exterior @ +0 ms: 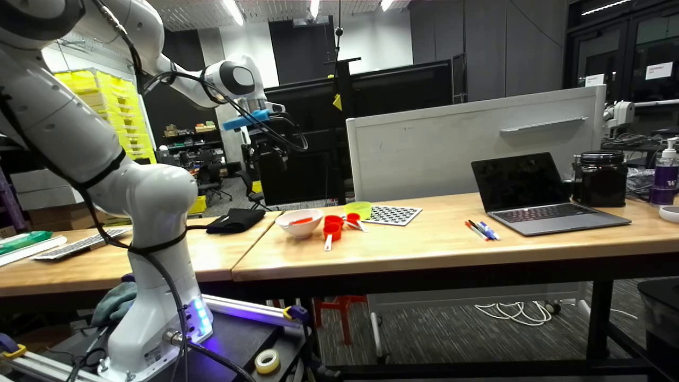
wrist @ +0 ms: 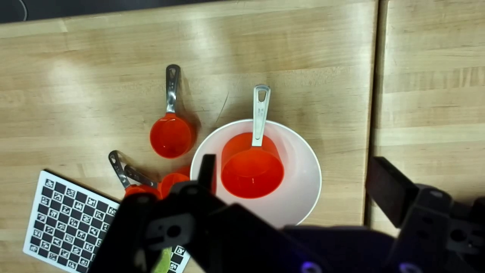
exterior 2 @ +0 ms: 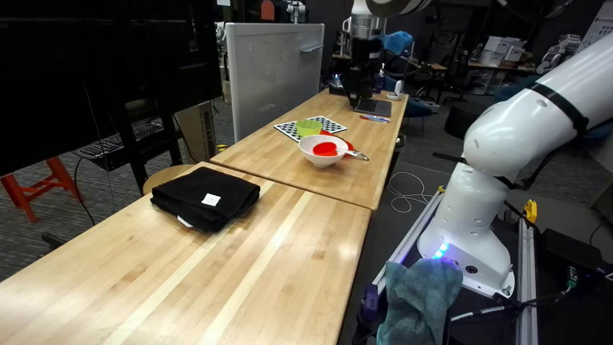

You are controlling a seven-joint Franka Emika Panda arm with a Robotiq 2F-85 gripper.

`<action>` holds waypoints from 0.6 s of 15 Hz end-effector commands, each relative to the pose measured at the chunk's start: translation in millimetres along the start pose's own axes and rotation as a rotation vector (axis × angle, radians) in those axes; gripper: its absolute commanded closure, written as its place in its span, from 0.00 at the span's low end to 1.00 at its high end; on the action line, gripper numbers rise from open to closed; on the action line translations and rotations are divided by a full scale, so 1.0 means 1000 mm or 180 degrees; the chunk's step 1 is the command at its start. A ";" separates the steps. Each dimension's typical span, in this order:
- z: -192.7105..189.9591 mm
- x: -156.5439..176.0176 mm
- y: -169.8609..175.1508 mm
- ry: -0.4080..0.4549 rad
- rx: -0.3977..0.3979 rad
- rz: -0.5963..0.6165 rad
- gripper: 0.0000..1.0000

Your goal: Move the measuring cup closest to the bottom edge to the table on the left

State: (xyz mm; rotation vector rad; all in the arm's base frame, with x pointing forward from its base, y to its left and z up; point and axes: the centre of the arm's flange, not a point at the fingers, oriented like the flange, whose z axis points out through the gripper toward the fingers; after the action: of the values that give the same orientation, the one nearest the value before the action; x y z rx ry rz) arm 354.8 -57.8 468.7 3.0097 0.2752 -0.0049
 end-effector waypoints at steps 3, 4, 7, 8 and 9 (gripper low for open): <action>-0.002 0.006 0.029 -0.0082 0.0105 0.0113 0.00; -0.002 0.007 0.035 -0.0104 0.0122 0.0142 0.00; -0.001 0.008 0.052 -0.0247 0.0155 0.0240 0.00; 0.000 0.008 0.057 -0.0315 0.0163 0.0246 0.00; 0.000 0.007 0.061 -0.0368 0.0172 0.0259 0.00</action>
State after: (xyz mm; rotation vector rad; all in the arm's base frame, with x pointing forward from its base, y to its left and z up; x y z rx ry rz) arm 363.9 -100.6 469.1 3.0621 0.1418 -0.0954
